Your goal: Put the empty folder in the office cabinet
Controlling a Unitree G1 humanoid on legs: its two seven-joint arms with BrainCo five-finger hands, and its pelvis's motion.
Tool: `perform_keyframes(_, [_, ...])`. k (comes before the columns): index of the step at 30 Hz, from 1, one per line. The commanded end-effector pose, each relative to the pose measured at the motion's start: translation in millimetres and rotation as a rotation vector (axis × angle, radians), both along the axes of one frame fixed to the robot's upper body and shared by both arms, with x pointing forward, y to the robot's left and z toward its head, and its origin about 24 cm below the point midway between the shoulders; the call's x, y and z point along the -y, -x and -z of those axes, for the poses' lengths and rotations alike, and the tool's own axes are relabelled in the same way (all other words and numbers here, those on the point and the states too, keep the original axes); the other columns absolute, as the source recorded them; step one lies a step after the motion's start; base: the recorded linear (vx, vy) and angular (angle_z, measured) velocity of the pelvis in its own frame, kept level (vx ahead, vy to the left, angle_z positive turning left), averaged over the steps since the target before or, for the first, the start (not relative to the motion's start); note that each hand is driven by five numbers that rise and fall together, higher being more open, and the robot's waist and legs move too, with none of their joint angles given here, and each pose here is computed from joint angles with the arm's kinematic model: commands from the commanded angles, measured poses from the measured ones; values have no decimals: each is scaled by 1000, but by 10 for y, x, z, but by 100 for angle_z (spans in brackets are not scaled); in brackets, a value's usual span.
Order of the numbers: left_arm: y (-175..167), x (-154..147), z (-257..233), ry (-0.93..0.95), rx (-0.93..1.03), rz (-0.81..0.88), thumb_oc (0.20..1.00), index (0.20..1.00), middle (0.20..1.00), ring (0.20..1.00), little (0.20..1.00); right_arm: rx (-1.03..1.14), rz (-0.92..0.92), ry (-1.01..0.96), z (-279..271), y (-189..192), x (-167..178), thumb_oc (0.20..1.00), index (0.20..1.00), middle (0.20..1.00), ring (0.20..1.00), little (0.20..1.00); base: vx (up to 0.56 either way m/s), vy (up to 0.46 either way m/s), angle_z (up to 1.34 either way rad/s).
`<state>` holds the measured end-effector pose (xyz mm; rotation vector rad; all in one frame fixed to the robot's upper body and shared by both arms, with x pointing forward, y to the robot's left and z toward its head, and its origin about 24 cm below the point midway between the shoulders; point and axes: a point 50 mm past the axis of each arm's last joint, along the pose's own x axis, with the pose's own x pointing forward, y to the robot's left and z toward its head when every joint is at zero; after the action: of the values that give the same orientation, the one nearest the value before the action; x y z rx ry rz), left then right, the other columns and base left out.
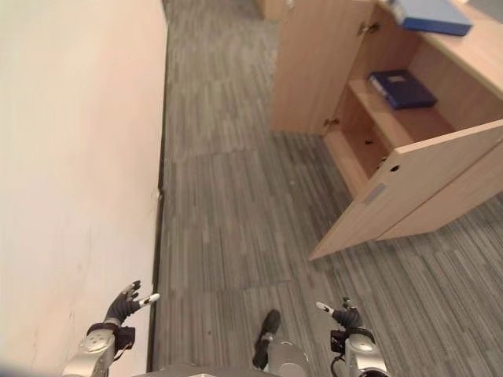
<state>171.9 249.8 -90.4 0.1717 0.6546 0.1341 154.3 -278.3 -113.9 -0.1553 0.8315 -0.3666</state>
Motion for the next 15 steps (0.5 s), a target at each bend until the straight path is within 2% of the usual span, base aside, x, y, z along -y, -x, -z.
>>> perform_keyframes(1, [-222,6,-187,-6,119,28,1000,1000,1000,1000,1000,73,40,6,-109,-81,105,1000,1000,1000,1000,1000,39,-132,-49])
perform_keyframes(6, [-264,89,-190,20,133,34,1000,1000,1000,1000,1000,94,112,15,-160,-62,239,1000,1000,1000,1000,1000,76,-84,-88])
perform_keyframes(11, [-288,220,-178,54,142,52,1000,1000,1000,1000,1000,119,212,-4,-166,6,321,1000,1000,1000,1000,1000,170,203,-57])
perform_keyframes(15, [-221,265,-114,63,124,32,1000,1000,1000,1000,1000,105,210,3,-148,-2,312,1000,1000,1000,1000,1000,198,241,-123])
